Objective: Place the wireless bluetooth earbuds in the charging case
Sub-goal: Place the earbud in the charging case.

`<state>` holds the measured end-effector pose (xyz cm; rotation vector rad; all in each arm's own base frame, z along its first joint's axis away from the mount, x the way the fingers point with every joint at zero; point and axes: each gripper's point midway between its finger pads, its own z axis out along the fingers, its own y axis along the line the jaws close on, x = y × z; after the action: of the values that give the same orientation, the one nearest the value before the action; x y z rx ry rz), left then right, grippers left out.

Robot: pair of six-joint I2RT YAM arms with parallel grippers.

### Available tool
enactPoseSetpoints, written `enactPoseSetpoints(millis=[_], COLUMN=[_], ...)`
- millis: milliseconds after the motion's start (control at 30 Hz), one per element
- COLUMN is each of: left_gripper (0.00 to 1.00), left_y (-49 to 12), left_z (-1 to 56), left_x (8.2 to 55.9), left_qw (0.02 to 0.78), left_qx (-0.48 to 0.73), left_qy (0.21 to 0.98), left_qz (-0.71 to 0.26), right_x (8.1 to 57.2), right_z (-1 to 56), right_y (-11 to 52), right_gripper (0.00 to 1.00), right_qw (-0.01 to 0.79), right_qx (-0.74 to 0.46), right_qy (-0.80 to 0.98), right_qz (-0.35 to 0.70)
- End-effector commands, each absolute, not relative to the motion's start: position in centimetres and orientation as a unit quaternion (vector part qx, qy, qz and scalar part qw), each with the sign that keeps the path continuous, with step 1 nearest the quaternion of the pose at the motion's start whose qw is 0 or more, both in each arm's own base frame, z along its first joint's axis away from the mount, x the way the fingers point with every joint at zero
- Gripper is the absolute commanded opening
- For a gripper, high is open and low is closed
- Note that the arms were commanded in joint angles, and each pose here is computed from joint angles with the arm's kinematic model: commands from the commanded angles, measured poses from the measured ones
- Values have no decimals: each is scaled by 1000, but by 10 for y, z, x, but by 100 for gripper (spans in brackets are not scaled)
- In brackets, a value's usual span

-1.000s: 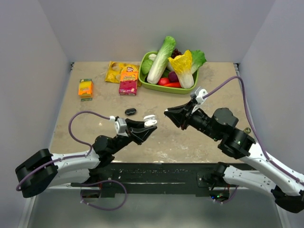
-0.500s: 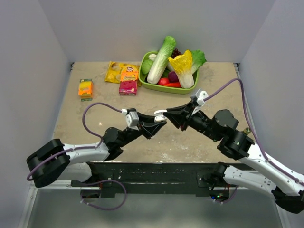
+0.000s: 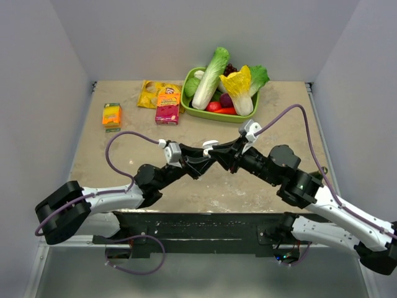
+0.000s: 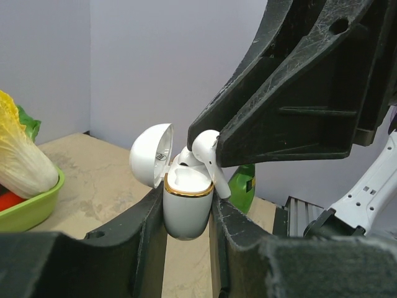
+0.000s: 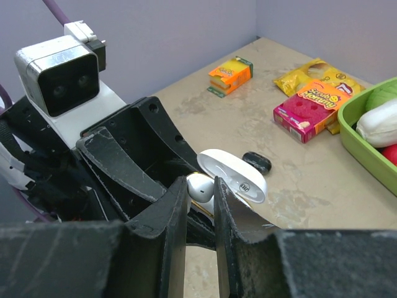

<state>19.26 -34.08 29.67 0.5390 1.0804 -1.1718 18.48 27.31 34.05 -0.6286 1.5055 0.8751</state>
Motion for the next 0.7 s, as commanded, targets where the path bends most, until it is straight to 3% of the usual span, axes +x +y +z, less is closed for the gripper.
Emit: enactPoseSetpoints(millis=[0, 667], left_gripper=[0, 0], left_y=[-339, -353], left_z=[340, 335], left_x=[185, 188], left_qw=[688, 661], left_qx=[223, 228], left_qy=[422, 445], left_qz=[-546, -560], right_x=[192, 203], right_z=[363, 380], right_y=[268, 259], right_gripper=[0, 0], right_qw=[644, 695], right_qx=[-249, -194], right_qy=[621, 585], right_qz=[371, 370])
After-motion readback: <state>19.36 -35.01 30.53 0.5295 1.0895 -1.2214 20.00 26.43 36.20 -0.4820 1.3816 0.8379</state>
